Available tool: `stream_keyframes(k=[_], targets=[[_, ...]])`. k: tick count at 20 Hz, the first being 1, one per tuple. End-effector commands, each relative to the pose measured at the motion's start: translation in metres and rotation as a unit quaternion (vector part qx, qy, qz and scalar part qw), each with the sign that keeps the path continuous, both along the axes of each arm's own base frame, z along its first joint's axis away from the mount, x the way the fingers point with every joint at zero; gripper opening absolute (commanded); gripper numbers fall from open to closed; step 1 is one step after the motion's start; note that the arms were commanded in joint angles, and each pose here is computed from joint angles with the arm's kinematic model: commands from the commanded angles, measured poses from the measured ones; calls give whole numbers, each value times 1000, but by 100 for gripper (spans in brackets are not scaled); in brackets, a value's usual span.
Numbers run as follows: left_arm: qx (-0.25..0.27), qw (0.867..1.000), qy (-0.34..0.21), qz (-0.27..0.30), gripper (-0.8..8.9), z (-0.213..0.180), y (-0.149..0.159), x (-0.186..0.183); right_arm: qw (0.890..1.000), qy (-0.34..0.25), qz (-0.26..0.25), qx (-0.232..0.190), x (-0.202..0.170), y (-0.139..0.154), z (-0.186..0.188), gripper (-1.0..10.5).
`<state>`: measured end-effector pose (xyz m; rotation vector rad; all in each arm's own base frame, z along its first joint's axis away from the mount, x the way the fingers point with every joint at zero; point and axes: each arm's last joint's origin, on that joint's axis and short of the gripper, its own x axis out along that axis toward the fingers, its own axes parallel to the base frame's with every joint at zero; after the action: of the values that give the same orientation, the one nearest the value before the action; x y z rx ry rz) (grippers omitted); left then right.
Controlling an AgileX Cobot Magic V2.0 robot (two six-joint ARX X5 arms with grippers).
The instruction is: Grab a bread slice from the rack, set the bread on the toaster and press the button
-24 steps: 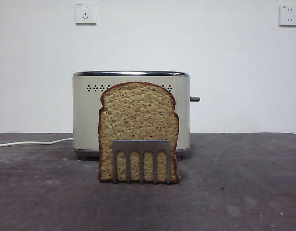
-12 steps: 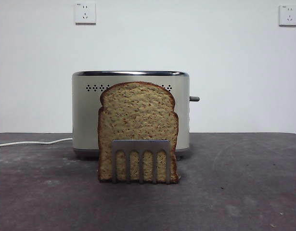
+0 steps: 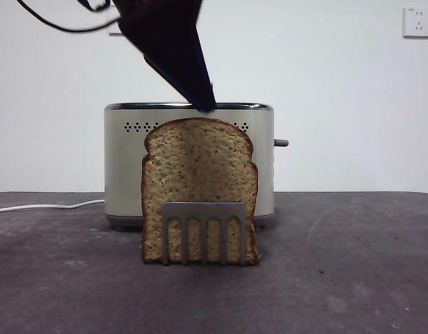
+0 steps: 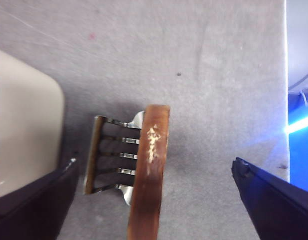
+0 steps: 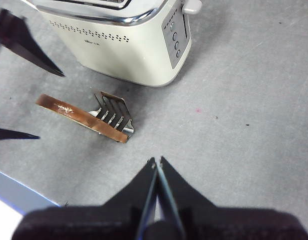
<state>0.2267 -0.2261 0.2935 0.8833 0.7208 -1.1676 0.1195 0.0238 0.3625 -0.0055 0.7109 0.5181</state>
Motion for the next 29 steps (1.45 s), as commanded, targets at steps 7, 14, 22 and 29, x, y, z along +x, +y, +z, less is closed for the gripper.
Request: stream_keyframes(k=[7, 14, 22, 29], targets=[[22, 1000, 12, -10, 127, -19, -9, 8, 1000, -5, 4, 0, 0, 0, 1, -12], [25, 999, 17, -10, -13, -20, -9, 8, 1000, -5, 4, 0, 0, 0, 1, -12], [14, 1000, 3, -10, -9, -8, -4, 2, 1000, -5, 4, 0, 0, 0, 1, -12], [0, 998, -66, 16, -8, 51, 13, -10, 1000, -5, 4, 0, 0, 0, 1, -12]])
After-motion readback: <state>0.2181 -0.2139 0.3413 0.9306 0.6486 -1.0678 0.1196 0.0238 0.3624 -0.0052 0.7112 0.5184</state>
